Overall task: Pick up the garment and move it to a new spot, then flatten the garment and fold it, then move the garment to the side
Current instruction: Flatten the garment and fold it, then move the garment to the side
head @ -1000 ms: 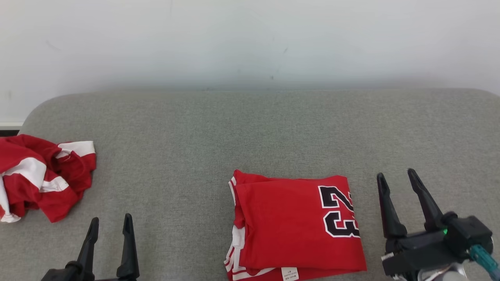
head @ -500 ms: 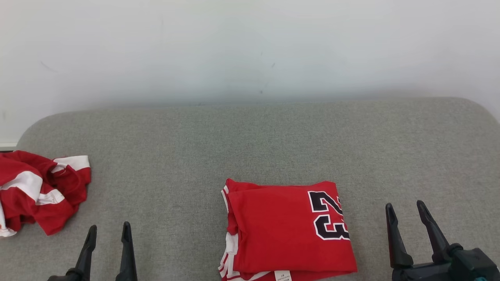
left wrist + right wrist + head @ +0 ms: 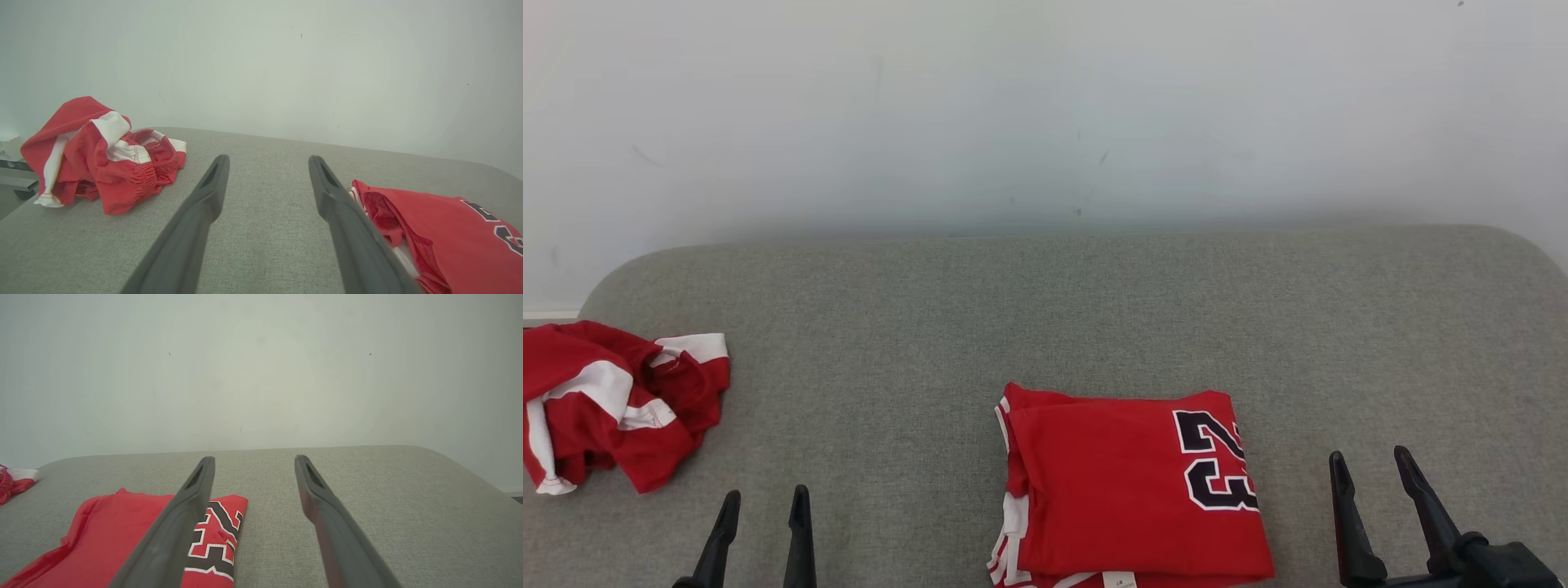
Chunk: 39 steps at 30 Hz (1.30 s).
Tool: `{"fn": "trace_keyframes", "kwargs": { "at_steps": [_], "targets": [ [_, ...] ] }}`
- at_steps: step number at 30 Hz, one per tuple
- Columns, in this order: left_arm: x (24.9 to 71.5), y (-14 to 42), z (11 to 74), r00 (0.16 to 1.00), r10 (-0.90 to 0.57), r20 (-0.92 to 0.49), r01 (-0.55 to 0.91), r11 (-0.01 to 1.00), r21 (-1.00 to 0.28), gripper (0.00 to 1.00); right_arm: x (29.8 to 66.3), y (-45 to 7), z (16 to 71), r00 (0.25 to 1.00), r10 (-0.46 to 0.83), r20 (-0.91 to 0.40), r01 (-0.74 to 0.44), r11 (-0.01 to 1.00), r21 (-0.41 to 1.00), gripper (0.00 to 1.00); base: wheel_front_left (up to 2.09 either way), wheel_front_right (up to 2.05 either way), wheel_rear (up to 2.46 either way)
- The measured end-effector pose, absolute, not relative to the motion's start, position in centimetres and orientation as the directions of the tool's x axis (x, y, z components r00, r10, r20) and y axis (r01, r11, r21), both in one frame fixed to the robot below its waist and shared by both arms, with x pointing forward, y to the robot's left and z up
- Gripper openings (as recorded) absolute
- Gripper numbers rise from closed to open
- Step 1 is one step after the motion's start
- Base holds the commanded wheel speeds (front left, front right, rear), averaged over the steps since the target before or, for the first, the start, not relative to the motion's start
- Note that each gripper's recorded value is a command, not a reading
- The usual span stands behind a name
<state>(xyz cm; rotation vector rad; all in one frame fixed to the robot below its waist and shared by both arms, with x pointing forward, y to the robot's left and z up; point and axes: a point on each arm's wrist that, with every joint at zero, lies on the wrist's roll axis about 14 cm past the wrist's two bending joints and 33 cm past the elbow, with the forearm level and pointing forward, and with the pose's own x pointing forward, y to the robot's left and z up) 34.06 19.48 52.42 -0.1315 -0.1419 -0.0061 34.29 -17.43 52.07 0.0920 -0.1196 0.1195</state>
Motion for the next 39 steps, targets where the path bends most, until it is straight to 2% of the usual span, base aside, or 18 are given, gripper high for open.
{"fn": "trace_keyframes", "kwargs": {
  "at_steps": [31, 39],
  "targets": [
    [33.8, 19.3, 52.1, 0.994, -0.007, 0.11, 0.025, 0.987, -0.159, 1.0, 34.3, -17.2, 51.3, 0.989, 0.121, 0.087, -0.128, 0.989, 0.08, 1.0, 0.0, 0.0, 0.0],
    [34.0, 19.2, 51.6, 0.995, -0.009, 0.097, 0.025, 0.987, -0.159, 1.0, 36.7, -16.8, 52.6, 0.98, 0.172, 0.102, -0.175, 0.984, 0.02, 1.0, 0.0, 0.0, 0.0]
  ]
}}
